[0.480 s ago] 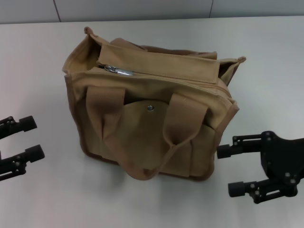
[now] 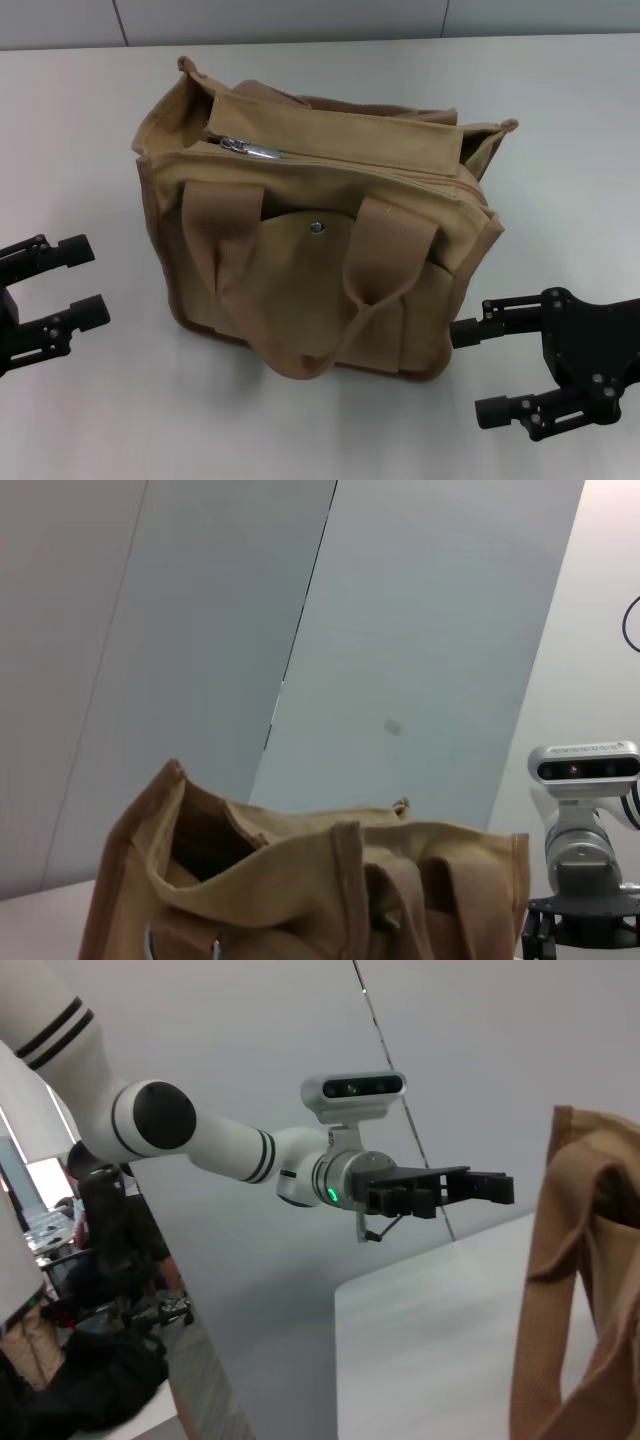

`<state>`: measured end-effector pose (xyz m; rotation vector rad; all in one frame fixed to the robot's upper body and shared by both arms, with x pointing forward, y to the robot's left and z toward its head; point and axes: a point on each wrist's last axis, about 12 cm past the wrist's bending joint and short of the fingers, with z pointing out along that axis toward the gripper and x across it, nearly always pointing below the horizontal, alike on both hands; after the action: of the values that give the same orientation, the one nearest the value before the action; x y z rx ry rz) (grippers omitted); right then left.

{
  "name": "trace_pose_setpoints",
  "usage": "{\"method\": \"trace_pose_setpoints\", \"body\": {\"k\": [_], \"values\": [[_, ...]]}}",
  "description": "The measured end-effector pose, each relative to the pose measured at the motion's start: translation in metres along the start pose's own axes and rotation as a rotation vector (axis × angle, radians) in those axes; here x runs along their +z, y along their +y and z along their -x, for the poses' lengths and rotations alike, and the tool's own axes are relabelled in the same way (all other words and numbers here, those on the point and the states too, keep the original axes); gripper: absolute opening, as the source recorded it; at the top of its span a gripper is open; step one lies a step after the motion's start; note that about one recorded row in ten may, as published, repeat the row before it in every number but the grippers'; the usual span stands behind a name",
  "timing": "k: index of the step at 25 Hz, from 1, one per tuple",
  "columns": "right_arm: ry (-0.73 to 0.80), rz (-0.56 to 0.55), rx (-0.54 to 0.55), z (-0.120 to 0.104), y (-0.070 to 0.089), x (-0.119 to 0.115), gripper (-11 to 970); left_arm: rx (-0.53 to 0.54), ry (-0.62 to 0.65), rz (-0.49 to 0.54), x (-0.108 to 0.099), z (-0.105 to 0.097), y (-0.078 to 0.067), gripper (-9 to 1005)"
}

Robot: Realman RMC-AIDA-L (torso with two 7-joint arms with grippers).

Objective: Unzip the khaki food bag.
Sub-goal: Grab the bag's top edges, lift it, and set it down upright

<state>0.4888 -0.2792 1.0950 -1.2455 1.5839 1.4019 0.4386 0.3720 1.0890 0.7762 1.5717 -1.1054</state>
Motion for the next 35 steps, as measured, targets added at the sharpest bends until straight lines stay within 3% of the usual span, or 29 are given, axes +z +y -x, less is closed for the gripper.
{"method": "trace_pose_setpoints", "body": {"k": [2, 3, 7, 11, 15, 17, 19, 31, 35], "values": [[0.0, -0.009, 0.001, 0.0, -0.001, -0.001, 747, 0.002, -0.007, 0.007, 0.002, 0.0, 0.001, 755], [-0.02, -0.037, -0.002, 0.001, -0.002, -0.005, 746, 0.028, -0.048, 0.08, 0.013, -0.002, 0.008, 755], [-0.027, -0.039, -0.002, 0.001, -0.001, -0.005, 740, 0.033, -0.047, 0.091, 0.015, -0.003, 0.01, 754], [-0.028, -0.045, 0.003, 0.0, -0.002, -0.004, 735, 0.042, -0.02, 0.145, 0.032, -0.012, 0.018, 754], [-0.033, -0.047, 0.014, -0.002, -0.004, 0.0, 729, 0.042, -0.02, 0.145, 0.032, -0.012, 0.018, 753], [-0.035, -0.047, 0.016, -0.002, -0.004, 0.002, 727, 0.107, 0.022, 0.094, 0.061, -0.019, 0.018, 753], [-0.037, -0.045, 0.016, -0.002, -0.004, 0.004, 724, 0.128, 0.031, 0.1, 0.069, -0.021, 0.02, 753], [-0.042, -0.067, 0.015, -0.005, -0.007, 0.008, 708, 0.159, 0.026, 0.114, 0.074, -0.02, 0.022, 510], [-0.039, -0.077, 0.018, -0.006, -0.009, 0.009, 702, 0.168, 0.023, 0.11, 0.077, -0.02, 0.023, 270]]}}
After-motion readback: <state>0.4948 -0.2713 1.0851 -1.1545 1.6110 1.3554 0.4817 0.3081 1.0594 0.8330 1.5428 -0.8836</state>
